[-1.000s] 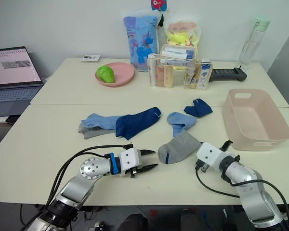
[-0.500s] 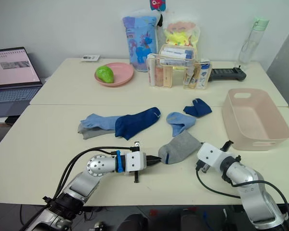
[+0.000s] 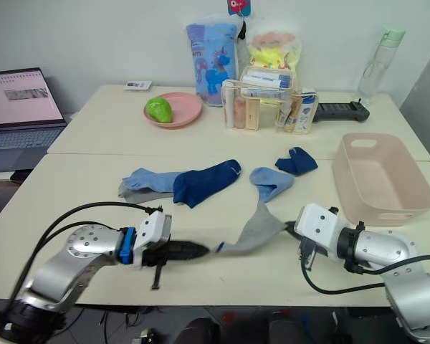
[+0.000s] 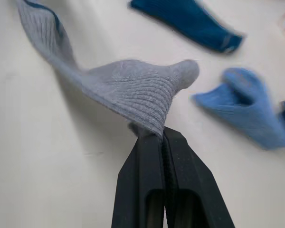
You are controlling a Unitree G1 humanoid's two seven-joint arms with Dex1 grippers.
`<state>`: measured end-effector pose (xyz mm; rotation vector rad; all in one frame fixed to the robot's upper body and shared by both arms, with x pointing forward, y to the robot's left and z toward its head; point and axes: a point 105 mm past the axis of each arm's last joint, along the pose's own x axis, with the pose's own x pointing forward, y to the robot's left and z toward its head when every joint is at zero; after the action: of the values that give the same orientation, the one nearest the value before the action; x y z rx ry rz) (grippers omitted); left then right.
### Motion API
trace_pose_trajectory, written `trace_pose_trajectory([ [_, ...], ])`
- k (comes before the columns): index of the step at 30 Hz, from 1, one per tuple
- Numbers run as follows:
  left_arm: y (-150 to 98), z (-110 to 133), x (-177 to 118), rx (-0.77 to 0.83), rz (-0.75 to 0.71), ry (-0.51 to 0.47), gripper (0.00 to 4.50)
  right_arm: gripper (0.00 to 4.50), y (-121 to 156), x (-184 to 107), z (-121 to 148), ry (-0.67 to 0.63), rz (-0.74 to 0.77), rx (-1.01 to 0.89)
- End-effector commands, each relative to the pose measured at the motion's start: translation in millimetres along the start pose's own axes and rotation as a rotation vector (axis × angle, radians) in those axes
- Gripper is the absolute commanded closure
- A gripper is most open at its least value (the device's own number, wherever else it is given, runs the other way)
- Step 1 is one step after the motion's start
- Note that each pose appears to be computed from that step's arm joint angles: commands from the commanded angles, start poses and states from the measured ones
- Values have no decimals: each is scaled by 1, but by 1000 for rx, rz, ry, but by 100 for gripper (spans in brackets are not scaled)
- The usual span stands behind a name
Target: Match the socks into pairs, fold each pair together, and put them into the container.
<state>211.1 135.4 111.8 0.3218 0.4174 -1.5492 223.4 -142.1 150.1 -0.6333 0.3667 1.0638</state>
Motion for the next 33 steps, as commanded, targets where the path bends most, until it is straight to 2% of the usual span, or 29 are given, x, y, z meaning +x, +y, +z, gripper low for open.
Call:
trace_pose_trajectory([
  [1,-22,5,-1,-46,-142,8,447,450,14,-13,8,54,159,2],
  [5,-34,0,1,-128,-203,8,447,450,17,-19,5,140,271,44],
  [8,-25,-5,6,-83,-152,7,447,450,12,-15,0,166,280,47],
  [12,0,-3,17,94,70,-72,447,450,-3,-9,-3,163,221,52],
  [16,19,-3,17,71,297,-168,447,450,-37,3,20,19,51,85],
  [20,26,-5,14,63,367,-197,363,450,-46,13,51,-119,-10,30],
  [25,30,-14,4,31,445,-210,202,450,-58,23,72,-257,-148,102],
  [28,32,-17,-3,32,479,-202,112,450,-70,28,68,-291,-294,236],
  [32,36,-14,-7,27,493,-215,1,450,-81,23,42,-227,-462,340],
  [33,37,-13,-6,23,488,-224,1,450,-81,21,40,-215,-472,323],
])
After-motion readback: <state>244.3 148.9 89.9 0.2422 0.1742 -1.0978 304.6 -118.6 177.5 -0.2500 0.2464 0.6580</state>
